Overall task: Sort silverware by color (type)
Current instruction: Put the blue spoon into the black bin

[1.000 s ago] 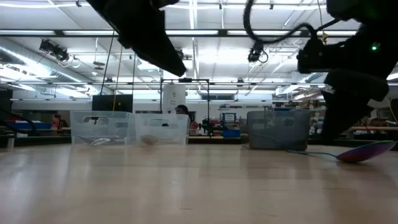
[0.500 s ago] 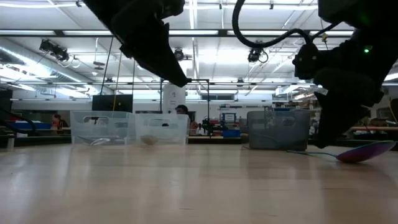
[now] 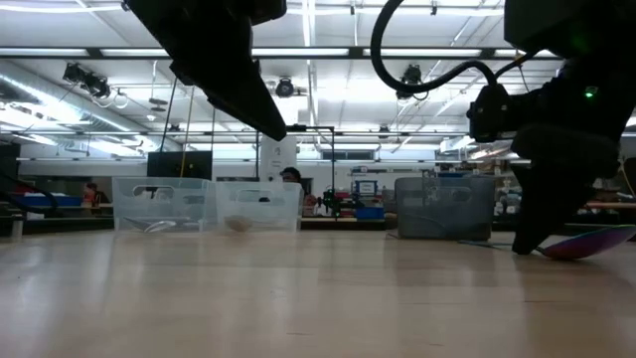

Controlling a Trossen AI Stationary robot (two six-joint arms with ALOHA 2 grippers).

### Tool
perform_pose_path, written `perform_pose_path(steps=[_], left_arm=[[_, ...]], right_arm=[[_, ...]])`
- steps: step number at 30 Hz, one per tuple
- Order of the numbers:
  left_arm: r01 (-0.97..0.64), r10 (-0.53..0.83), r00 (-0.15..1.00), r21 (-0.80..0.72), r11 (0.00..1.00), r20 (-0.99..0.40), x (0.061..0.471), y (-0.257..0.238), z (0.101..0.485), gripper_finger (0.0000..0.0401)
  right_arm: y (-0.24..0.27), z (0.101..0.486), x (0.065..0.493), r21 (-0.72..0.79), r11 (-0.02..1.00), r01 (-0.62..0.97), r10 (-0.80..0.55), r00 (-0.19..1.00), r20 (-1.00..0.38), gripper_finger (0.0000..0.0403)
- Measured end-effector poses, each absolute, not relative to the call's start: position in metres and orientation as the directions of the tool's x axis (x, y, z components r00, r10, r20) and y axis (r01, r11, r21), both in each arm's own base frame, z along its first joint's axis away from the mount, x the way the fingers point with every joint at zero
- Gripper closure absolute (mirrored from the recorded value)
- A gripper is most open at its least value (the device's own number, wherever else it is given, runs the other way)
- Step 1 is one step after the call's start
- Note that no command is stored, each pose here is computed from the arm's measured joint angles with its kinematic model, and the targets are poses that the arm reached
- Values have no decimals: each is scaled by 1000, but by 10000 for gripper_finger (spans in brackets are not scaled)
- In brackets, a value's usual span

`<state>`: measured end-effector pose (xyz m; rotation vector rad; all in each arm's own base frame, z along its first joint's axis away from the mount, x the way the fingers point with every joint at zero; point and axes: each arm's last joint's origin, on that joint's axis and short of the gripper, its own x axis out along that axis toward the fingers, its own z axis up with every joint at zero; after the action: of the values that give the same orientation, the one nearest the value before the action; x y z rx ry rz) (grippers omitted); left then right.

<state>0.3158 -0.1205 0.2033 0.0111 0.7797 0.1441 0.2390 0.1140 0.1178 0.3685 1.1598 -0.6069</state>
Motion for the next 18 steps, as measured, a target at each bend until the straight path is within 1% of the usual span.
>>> perform_pose_path(steps=[4, 8, 9, 10, 14, 18], left_arm=[[-114, 130, 690, 71, 991, -713, 314, -122, 202, 205], [-114, 131, 688, 72, 991, -714, 314, -122, 202, 205], [-114, 132, 687, 73, 991, -714, 314, -122, 202, 205], [-114, 133, 685, 74, 991, -716, 313, -121, 202, 205], [-114, 134, 682, 77, 991, -719, 313, -121, 201, 205], [-114, 134, 681, 77, 991, -720, 313, -121, 201, 205]], right_arm=[[114, 118, 239, -34, 792, 609, -244, 265, -933, 310], [115, 118, 239, -49, 824, 564, -235, 262, -936, 377], [115, 118, 239, -51, 830, 555, -233, 263, -936, 386], [115, 118, 239, -52, 836, 546, -232, 265, -936, 389], [116, 120, 241, -58, 850, 523, -232, 273, -934, 383], [116, 127, 242, -68, 874, 481, -239, 303, -923, 390]])
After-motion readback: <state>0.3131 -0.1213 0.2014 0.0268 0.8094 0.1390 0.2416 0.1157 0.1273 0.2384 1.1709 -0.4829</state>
